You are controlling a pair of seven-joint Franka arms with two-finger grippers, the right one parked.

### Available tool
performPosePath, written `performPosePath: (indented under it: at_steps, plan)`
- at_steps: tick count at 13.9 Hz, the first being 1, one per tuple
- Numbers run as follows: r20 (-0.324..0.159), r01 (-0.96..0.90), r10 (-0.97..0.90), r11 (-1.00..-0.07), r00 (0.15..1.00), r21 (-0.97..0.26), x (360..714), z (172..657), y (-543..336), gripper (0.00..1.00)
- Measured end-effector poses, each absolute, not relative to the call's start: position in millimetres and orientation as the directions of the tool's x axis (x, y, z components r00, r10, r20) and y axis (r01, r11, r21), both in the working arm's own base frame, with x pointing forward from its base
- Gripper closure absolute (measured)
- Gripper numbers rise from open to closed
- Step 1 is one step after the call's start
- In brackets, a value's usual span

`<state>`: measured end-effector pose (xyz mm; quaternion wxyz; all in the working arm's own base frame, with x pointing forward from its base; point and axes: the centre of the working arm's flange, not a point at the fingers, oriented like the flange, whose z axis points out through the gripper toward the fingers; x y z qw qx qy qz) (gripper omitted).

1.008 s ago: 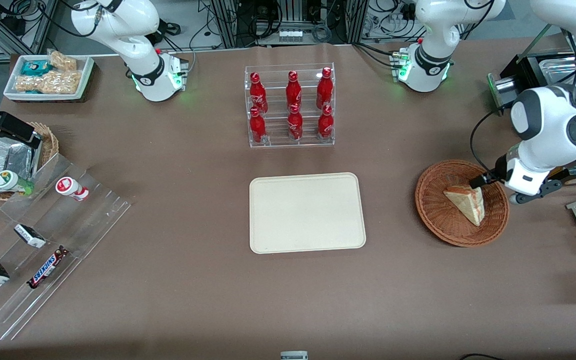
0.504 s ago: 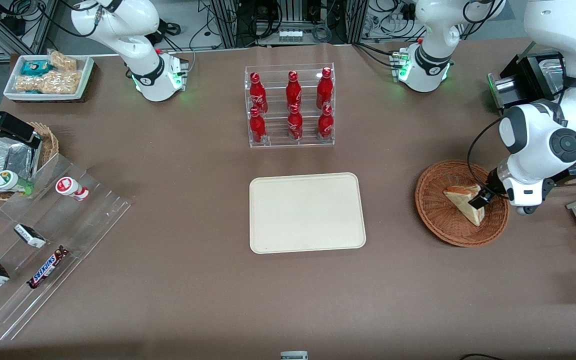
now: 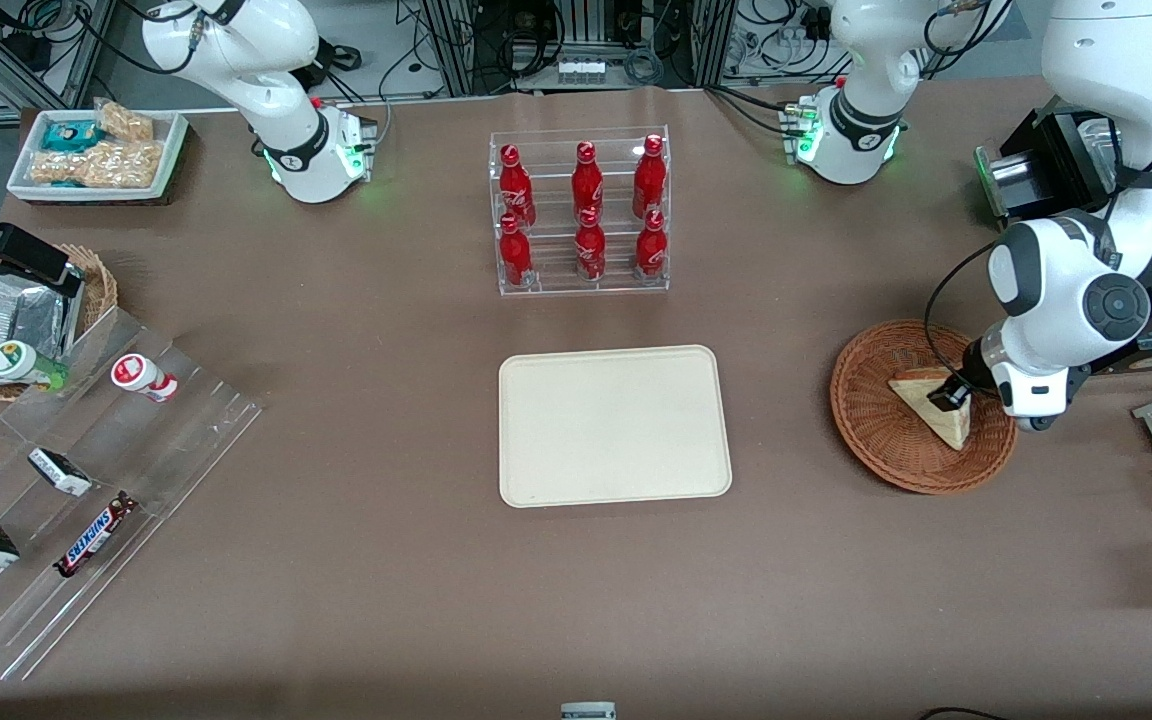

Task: Place sandwich from basket to tray
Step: 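Close the left gripper on the wrapped sandwich and lift it, then carry the sandwich with the left gripper over the cream tray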

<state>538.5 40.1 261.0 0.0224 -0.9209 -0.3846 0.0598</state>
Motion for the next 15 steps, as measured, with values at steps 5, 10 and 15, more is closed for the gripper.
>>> performPosePath:
  at_steps: [5, 10, 15]
  plan:
    - [-0.129, 0.635, 0.64, -0.768, 0.757, -0.086, 580.1, 317.7, -13.9, 0.72]
    - [-0.166, 0.458, 0.454, -0.889, 0.876, -0.011, 595.3, 318.4, -146.5, 0.77]
    - [-0.116, 0.21, 0.205, -0.977, 0.972, 0.036, 579.2, 297.9, -326.7, 0.85]
